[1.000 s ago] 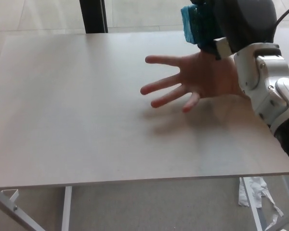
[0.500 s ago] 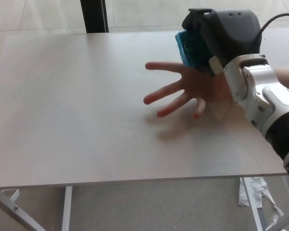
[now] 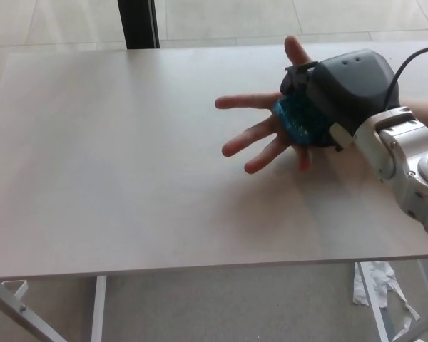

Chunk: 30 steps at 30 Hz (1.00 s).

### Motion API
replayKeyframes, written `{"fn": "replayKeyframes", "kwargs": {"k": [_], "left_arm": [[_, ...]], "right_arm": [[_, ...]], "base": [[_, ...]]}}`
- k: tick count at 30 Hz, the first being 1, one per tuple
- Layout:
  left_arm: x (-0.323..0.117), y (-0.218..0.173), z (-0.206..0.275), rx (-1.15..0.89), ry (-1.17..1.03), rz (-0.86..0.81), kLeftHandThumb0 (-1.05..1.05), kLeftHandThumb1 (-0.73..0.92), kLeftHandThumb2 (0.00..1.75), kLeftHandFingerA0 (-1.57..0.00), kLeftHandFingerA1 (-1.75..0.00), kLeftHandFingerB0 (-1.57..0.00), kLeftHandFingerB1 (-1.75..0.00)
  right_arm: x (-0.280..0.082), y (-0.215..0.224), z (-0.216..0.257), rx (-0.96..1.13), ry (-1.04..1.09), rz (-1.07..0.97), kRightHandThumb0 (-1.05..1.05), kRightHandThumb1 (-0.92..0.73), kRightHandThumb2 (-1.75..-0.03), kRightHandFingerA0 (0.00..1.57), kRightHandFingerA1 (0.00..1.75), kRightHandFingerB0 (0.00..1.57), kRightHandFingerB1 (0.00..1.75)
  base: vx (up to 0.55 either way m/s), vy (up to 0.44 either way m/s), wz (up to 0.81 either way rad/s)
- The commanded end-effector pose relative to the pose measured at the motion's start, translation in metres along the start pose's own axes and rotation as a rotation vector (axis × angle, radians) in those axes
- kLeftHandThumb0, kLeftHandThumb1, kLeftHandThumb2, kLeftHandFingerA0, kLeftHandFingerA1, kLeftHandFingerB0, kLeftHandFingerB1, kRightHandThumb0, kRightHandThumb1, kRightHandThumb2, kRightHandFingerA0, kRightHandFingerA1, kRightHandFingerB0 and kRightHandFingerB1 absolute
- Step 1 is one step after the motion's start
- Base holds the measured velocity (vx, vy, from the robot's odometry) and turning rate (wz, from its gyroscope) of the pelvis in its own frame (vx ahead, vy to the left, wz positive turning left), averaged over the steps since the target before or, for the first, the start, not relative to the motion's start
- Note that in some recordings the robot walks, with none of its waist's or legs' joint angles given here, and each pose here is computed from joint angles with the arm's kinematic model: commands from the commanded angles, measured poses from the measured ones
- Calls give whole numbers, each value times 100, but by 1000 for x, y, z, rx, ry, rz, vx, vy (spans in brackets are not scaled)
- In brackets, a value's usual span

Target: The robot uses its right hand to pick up a cube kept in the middle of the desk infront of it and hands it to a person

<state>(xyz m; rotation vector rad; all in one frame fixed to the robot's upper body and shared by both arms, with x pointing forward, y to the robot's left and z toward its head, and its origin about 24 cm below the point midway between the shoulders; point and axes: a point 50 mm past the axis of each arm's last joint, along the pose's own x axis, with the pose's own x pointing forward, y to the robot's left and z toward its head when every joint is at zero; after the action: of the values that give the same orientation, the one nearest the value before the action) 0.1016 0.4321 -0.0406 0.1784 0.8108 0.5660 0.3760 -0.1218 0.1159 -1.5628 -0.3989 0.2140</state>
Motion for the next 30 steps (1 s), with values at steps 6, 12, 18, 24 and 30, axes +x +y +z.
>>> {"fn": "replayKeyframes", "kwargs": {"k": [6, 12, 18, 24, 30], "left_arm": [[-3, 7, -5, -29, 6, 24, -82, 78, 64, -70, -53, -48, -44], [-3, 8, -5, -13, 3, 29, -80, 61, 103, -63, -61, -44, -56], [-4, 8, -5, -19, 2, 21, -83, 78, 63, -69, -52, -50, -45], [-4, 9, -6, -28, 9, 30, -85, 77, 63, -72, -54, -51, -45], [-6, 12, -8, -22, 18, 35, -82, 79, 64, -69, -52, -48, -44]], "right_arm": [[-11, 7, -5, -169, 106, 329, -89, -50, -93, 0, 10, 0, 13], [-9, 0, 1, -176, 81, 295, -104, -42, -82, 0, 0, 0, 0], [-8, -26, 4, -120, 64, 282, -99, -58, -101, 0, 11, 0, 1], [-27, -83, -10, 2, 65, 217, -93, -54, -96, 0, 12, 0, 5], [-83, -141, -37, 57, 78, -54, -94, -52, -92, 0, 12, 0, 5]], "base": [[0, 0, 0], [0, 0, 0], [0, 0, 0], [0, 0, 0], [0, 0, 0]]}}
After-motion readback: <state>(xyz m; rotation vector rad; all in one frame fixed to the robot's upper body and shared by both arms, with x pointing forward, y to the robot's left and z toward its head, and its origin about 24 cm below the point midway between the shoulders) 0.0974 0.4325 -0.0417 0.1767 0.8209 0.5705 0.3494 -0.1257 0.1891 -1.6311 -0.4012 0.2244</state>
